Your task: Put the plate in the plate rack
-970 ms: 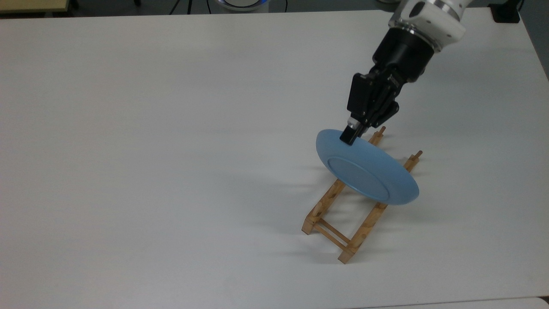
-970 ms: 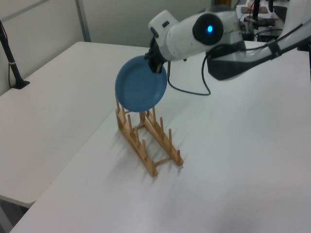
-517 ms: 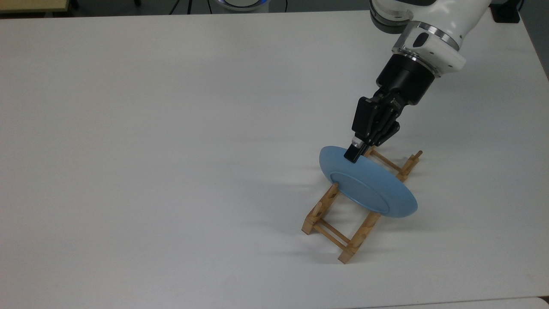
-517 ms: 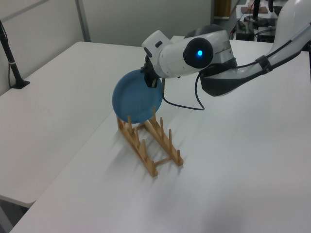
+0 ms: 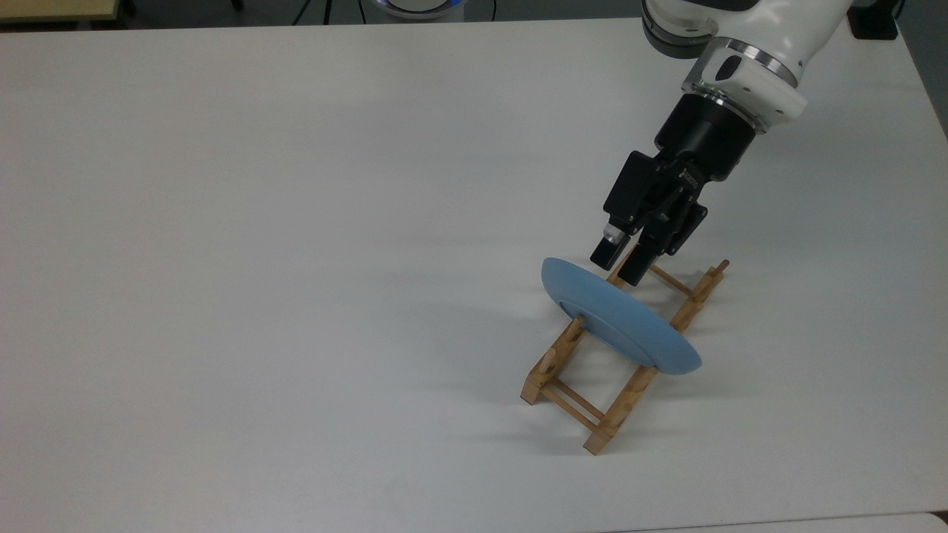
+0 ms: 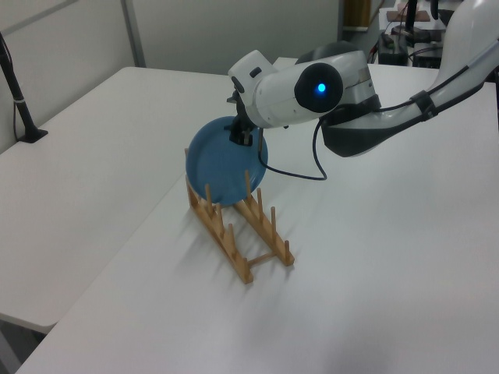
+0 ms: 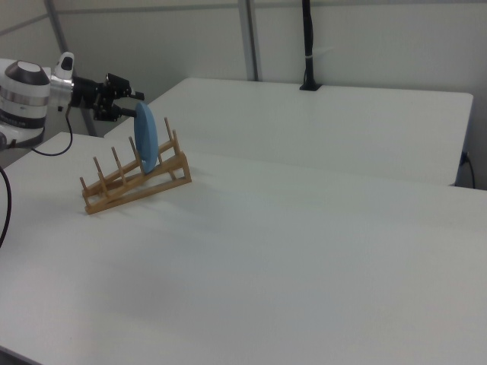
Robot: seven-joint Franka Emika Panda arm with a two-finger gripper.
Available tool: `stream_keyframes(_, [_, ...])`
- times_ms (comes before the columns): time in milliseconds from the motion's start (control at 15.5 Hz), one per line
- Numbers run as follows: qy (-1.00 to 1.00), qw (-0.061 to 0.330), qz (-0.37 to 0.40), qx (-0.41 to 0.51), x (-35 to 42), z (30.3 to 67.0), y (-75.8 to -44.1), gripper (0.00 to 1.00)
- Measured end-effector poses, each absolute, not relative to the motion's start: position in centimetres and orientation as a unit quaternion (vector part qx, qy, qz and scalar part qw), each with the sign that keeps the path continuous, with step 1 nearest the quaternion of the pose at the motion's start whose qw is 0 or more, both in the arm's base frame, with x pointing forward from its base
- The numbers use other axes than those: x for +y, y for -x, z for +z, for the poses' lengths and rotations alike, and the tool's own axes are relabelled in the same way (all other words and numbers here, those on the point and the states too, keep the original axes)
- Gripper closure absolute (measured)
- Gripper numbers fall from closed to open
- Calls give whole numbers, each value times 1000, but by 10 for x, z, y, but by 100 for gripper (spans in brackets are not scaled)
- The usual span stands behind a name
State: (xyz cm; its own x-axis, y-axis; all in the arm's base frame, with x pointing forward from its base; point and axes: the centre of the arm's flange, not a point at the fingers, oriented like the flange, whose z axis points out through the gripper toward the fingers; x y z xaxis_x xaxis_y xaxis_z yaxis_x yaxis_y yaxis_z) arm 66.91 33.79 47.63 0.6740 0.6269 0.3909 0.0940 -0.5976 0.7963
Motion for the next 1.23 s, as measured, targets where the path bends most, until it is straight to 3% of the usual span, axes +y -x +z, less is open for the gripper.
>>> stream_keyframes(194, [-841, 363, 369, 159, 342, 477, -667, 5])
stream_keyframes(259, [-850, 339, 383, 128, 347, 480, -665, 0])
stream_keyframes(452, [-898, 208, 387, 21, 359, 500, -654, 0])
stream_keyframes(776, [-958, 9, 268, -100, 315, 546, -652, 0])
stream_keyframes(1034, [-992, -49, 94, -74, 226, 558, -645, 0])
stream_keyframes(1228, [-998, -51, 16, -43, 138, 584, -625, 0])
